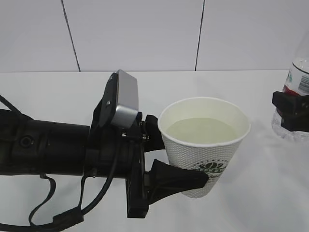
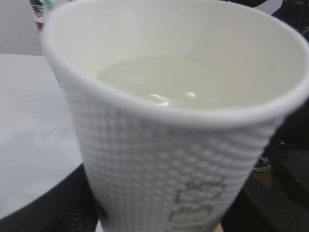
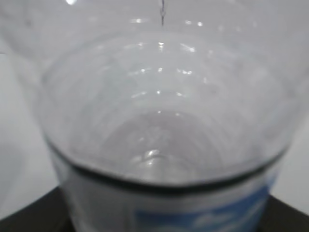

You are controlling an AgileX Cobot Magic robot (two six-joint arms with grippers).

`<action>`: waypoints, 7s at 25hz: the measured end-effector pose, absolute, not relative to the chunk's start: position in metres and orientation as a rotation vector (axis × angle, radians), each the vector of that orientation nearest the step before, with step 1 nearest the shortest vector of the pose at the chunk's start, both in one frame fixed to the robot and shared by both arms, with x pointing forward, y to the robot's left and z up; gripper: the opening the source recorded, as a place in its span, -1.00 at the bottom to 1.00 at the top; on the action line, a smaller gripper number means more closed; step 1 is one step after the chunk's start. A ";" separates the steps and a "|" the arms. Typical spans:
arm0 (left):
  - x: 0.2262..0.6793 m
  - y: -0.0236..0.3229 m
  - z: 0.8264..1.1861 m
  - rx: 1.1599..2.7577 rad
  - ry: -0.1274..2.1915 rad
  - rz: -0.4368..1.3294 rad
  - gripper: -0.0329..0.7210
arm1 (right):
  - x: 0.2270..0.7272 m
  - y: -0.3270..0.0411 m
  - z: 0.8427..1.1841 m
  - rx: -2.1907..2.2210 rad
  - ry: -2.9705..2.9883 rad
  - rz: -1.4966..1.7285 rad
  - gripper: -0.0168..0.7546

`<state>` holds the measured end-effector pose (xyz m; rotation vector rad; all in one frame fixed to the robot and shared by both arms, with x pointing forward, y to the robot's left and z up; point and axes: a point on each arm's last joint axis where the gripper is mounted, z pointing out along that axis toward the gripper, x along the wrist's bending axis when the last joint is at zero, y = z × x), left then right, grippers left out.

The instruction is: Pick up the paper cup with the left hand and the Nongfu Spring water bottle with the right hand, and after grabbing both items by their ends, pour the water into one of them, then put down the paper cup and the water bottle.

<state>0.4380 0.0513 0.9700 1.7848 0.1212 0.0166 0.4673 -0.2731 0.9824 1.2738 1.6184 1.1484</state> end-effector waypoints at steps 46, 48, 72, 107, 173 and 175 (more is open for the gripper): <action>0.452 0.054 0.967 1.796 0.247 0.144 0.41 | 0.437 -0.287 0.957 1.318 1.464 1.086 0.16; 0.454 0.054 0.968 1.781 0.257 0.173 0.41 | 0.437 -0.287 0.957 1.318 1.464 1.086 0.16; 0.480 0.064 0.978 1.631 0.496 0.412 0.41 | 0.437 -0.287 0.957 1.316 1.462 1.087 0.16; 0.547 0.160 0.978 1.526 0.817 0.718 0.41 | 0.437 -0.287 0.958 1.309 1.464 1.090 0.16; 0.591 0.268 0.911 1.310 1.272 0.901 0.40 | 0.438 -0.285 0.954 1.292 1.506 1.083 0.16; 0.591 0.268 0.903 1.313 1.284 0.895 0.40 | 0.440 -0.284 0.948 1.310 1.533 1.066 0.16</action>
